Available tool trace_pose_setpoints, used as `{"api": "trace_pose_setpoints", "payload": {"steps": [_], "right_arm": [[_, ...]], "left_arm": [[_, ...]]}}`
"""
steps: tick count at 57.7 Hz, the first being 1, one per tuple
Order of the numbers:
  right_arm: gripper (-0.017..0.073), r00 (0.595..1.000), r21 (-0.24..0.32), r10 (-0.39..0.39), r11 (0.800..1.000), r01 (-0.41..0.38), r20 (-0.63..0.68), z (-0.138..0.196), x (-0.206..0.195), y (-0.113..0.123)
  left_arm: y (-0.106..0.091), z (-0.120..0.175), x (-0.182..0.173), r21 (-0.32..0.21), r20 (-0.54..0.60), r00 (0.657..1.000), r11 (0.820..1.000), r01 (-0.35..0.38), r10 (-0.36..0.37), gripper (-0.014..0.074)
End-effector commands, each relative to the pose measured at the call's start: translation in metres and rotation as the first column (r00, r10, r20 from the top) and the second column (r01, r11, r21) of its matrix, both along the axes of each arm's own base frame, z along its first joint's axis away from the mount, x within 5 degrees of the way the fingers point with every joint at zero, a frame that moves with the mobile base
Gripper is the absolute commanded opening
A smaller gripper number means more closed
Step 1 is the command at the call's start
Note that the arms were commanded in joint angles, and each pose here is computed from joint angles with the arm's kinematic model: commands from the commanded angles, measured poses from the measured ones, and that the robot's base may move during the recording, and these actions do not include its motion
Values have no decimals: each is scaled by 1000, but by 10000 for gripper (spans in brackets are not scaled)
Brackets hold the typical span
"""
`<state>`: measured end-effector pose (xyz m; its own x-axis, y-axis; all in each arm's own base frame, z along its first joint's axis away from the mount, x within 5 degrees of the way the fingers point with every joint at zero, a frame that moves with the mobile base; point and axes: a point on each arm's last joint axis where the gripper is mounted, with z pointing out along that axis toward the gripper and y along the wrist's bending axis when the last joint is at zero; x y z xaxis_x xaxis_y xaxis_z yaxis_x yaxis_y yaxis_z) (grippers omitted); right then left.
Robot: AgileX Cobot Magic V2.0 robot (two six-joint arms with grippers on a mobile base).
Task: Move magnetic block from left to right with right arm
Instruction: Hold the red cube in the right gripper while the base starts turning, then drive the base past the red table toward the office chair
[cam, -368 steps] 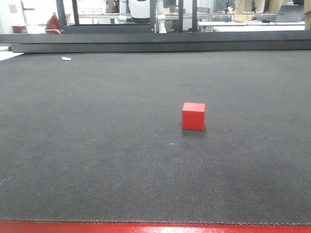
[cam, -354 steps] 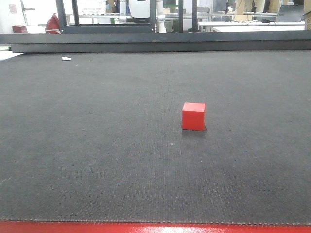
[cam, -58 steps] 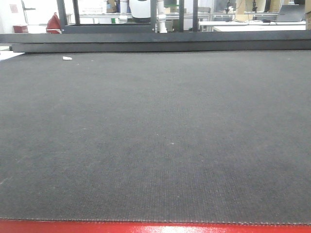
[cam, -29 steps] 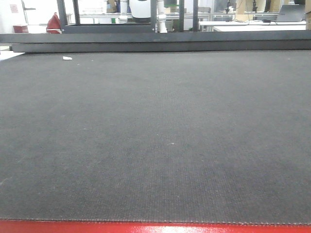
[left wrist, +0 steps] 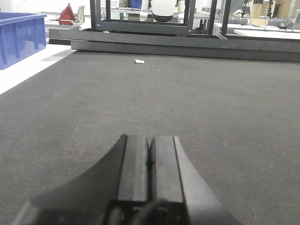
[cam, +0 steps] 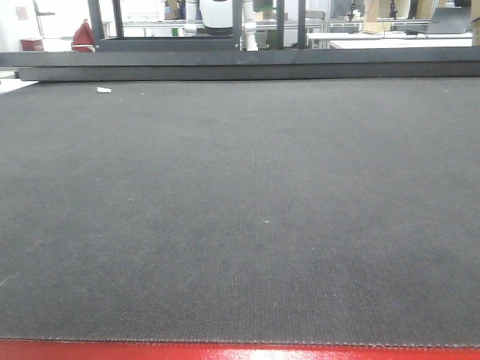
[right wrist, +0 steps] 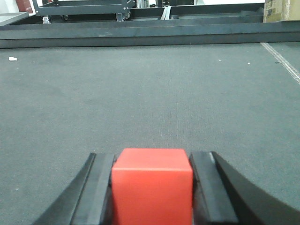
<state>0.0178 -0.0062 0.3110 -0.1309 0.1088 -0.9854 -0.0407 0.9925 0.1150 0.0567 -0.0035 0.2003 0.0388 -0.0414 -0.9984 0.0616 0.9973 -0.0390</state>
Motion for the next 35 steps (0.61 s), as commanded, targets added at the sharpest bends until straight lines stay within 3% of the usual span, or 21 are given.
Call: {"api": "trace_pose_setpoints", "payload": {"steps": [1, 35], "right_arm": [[234, 995, -18, 3, 1000, -2, 101, 16, -1, 0], [234, 995, -19, 3, 1000, -2, 97, 15, 0, 0]], "left_arm": [[1, 6, -1, -16, 86, 996, 1000, -5, 7, -126], [1, 6, -1, -16, 86, 996, 1000, -5, 7, -126]]}}
